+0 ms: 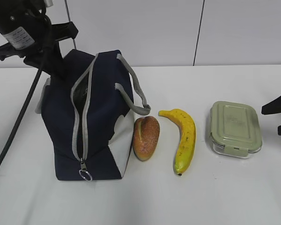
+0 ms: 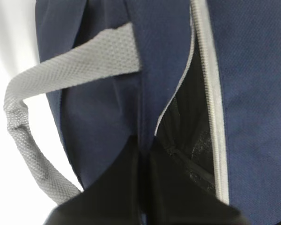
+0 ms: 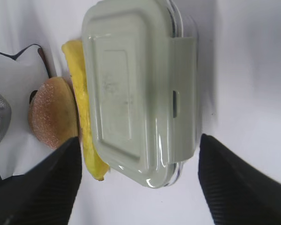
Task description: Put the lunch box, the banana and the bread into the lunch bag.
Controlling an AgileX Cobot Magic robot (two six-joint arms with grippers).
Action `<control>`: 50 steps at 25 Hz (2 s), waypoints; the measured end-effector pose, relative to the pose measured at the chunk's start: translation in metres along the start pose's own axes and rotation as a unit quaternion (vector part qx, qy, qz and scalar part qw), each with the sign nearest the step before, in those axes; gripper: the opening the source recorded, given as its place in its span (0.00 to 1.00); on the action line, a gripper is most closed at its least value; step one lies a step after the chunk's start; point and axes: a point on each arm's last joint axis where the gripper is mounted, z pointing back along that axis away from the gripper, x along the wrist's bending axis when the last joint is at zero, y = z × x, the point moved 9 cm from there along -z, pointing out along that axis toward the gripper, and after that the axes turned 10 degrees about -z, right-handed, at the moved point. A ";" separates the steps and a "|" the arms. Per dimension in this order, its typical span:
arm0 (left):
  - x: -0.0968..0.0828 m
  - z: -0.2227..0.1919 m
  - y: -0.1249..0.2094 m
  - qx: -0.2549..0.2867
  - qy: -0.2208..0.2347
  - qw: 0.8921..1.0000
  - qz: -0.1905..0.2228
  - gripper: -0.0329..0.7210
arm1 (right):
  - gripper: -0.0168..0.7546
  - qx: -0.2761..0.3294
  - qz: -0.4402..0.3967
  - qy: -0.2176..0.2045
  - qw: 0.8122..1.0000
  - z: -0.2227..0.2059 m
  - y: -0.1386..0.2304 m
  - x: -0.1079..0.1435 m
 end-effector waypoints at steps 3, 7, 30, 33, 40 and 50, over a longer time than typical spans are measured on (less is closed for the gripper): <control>0.000 0.000 0.000 0.000 0.000 1.000 0.000 0.04 | 0.78 -0.008 -0.006 -0.007 1.000 0.000 -0.003 0.003; 0.000 0.000 0.000 0.000 0.000 1.000 0.000 0.04 | 0.78 -0.009 0.025 -0.011 1.000 -0.004 -0.006 0.000; 0.001 0.000 0.000 0.000 -0.001 1.000 -0.001 0.04 | 0.87 0.045 0.014 -0.089 0.995 -0.051 -0.013 -0.028; 0.001 0.000 0.000 0.000 -0.001 1.000 -0.001 0.04 | 0.86 0.047 0.020 -0.091 0.995 -0.055 -0.014 -0.027; 0.001 0.000 0.000 0.000 -0.002 1.000 -0.001 0.04 | 0.77 0.067 0.020 -0.093 0.993 -0.068 -0.007 -0.028; 0.001 0.000 0.000 0.000 -0.002 1.000 -0.001 0.04 | 0.51 0.067 0.017 -0.103 0.992 -0.067 -0.007 -0.024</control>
